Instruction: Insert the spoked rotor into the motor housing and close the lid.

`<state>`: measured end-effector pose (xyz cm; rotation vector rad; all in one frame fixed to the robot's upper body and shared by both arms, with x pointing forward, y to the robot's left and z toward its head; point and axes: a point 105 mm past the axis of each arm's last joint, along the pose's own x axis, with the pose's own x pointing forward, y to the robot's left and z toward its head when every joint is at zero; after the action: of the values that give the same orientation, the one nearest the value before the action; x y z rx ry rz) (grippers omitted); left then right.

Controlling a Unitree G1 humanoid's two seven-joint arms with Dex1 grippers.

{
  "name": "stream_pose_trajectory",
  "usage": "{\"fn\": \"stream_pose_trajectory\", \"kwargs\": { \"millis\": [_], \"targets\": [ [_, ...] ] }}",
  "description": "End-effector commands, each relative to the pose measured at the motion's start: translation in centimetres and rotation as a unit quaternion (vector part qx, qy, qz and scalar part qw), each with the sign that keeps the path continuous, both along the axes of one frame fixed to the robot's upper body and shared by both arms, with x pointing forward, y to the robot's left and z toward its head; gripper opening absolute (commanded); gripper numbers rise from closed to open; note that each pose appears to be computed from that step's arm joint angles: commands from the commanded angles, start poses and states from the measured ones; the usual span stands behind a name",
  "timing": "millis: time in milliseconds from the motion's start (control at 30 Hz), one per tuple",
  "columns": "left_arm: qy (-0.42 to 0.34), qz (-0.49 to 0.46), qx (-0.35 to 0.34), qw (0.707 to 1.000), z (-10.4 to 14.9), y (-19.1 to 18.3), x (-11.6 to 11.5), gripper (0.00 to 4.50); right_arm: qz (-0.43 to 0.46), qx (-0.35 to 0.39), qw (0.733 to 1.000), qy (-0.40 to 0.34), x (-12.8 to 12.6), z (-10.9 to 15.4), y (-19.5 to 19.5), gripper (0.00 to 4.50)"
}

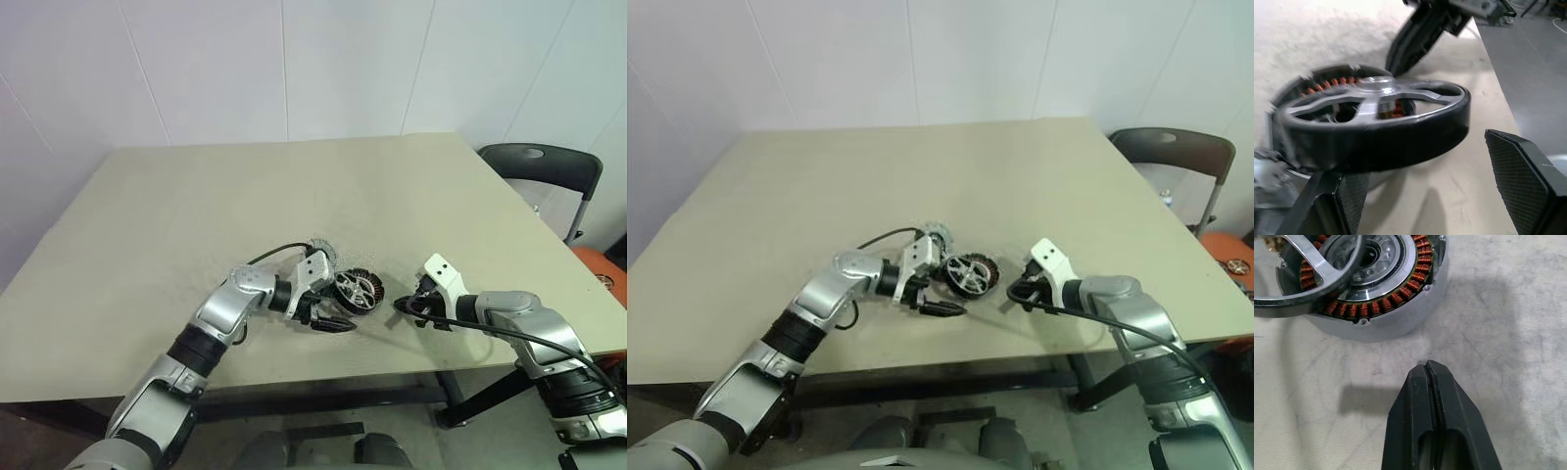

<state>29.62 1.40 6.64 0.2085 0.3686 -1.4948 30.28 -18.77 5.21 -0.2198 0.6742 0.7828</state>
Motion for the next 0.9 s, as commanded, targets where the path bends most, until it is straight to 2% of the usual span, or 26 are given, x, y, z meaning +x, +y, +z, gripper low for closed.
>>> {"fn": "stream_pose_trajectory", "kwargs": {
  "millis": [33,233,267,367,633,900],
  "targets": [
    [-0.021,-0.018,-0.01,1.0,1.0,-0.5,-0.2,3.8,0.008,0.0,1.0,-0.022,0.6,1.0,0.3,0.0],
    [-0.041,-0.009,-0.019,0.999,1.2,-1.2,0.6,3.8,0.007,-0.001,1.0,-0.022,0.6,1.0,0.3,0.0],
    [-0.048,0.001,-0.027,0.998,1.5,-1.5,1.1,3.63,0.007,-0.001,1.0,-0.023,0.7,1.0,0.3,0.0],
    [-0.059,0.027,-0.041,0.997,2.1,-2.0,2.3,2.91,0.007,0.0,1.0,-0.023,0.7,1.0,0.4,0.0],
    [-0.053,0.057,-0.014,0.997,0.6,-2.2,3.3,0.05,0.006,-0.003,1.0,-0.023,0.6,0.9,0.2,0.0],
    [-0.039,0.011,0.032,0.999,-1.4,-1.5,1.7,0.02,0.002,-0.004,1.0,-0.025,0.6,1.0,0.0,0.0]
  ]
}}
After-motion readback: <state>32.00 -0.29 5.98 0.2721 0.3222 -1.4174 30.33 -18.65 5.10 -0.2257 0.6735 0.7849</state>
